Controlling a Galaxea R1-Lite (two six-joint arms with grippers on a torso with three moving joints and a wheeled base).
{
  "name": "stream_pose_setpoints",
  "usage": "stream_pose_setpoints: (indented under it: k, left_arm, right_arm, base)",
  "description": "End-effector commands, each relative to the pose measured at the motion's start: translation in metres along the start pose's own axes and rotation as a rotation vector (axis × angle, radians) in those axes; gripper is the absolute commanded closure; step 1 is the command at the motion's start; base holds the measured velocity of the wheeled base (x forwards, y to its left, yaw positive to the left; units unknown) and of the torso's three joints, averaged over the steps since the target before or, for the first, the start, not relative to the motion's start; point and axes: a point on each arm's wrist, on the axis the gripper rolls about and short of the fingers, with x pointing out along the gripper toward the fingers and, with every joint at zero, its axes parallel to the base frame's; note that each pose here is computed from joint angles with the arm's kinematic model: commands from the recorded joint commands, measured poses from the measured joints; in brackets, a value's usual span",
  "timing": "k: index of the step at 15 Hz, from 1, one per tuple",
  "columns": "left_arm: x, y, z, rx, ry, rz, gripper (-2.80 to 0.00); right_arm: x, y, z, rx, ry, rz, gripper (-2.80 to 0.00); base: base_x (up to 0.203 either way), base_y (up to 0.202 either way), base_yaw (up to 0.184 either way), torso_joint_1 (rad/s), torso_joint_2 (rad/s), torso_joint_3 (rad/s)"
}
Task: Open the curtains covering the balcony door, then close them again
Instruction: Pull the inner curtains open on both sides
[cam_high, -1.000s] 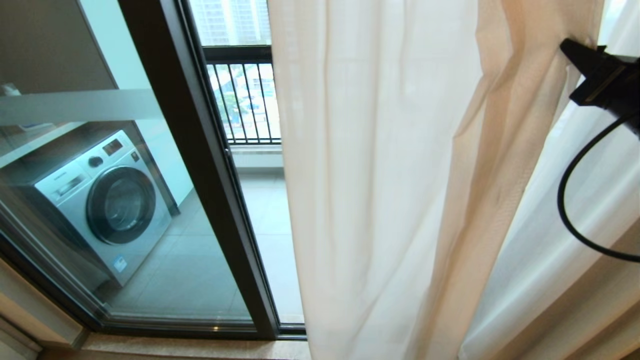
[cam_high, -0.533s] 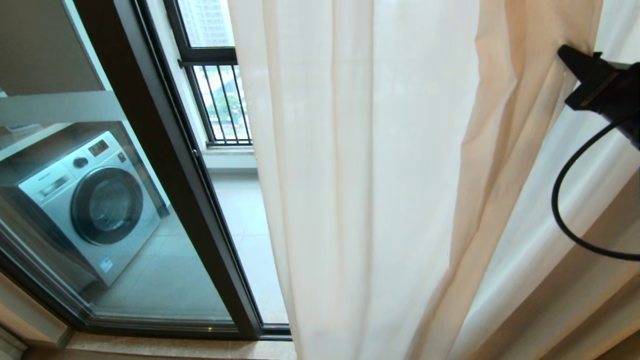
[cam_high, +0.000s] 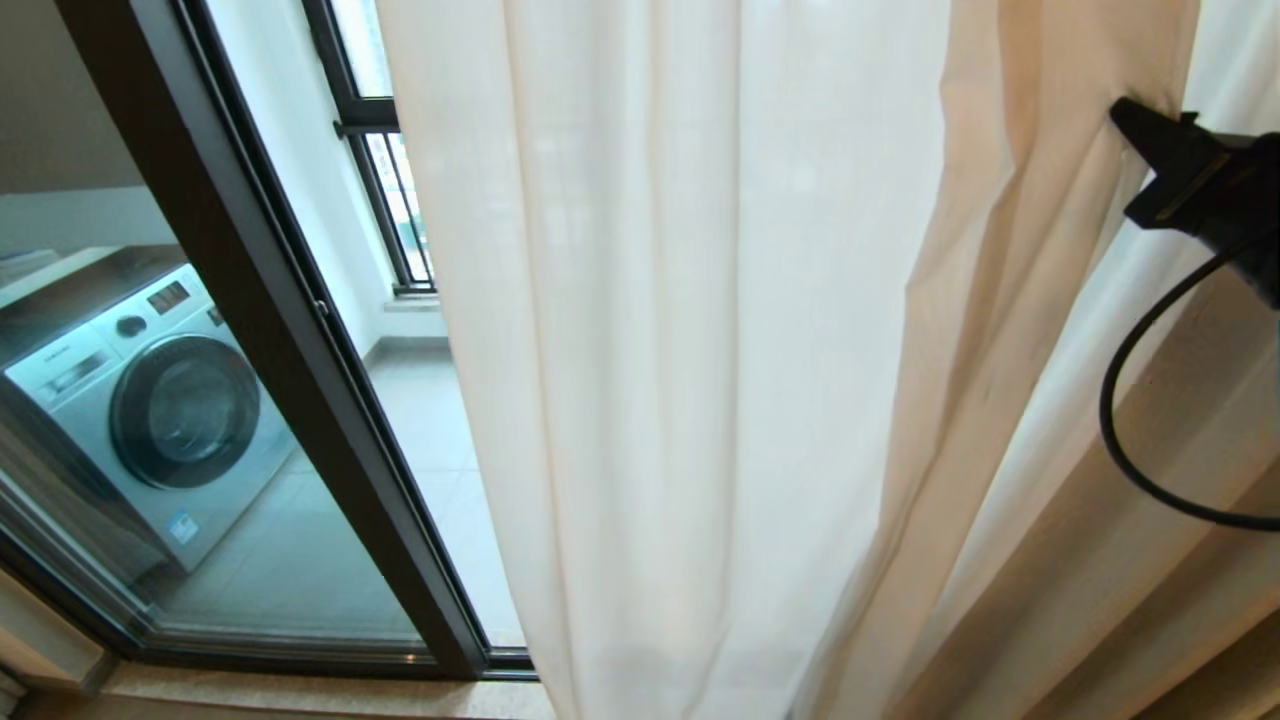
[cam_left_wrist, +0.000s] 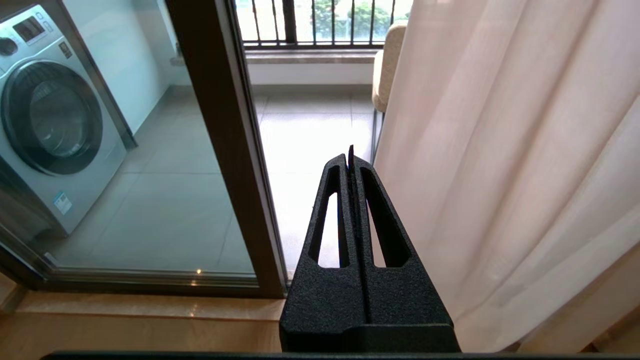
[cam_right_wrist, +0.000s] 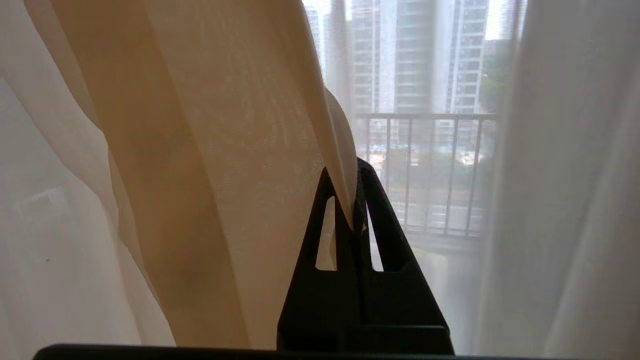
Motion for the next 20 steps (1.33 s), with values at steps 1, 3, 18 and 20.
stream_pose_setpoints:
  k: [1,3,18,20]
  left_arm:
    - [0.000,0.000,0.000,0.001,-0.001,0.000,0.00]
    - [0.000,0.000,0.000,0.001,0.000,-0.001,0.00]
    - [0.000,0.000,0.000,0.001,-0.001,-0.001,0.00]
    - [0.000,0.000,0.000,0.001,0.000,-0.001,0.00]
  right_arm:
    - [0.000,0.000,0.001,0.000,-0.006,0.001,0.00]
    - [-0.001,0.000,0.002,0.000,-0.008,0.002,0.00]
    - [-0.010,0.000,0.020,-0.008,-0.056,-0.016,0.00]
    - [-0.010,-0.006,0.024,-0.017,-0.072,-0.100,0.00]
  base:
    - [0.000,-0.189,0.001,0.002,0.00,0.002]
    - [0.000,-0.191,0.000,0.001,0.00,0.003]
    - [0.000,-0.029,0.000,0.000,0.00,0.001]
    - [0.000,0.000,0.000,0.000,0.00,0.000]
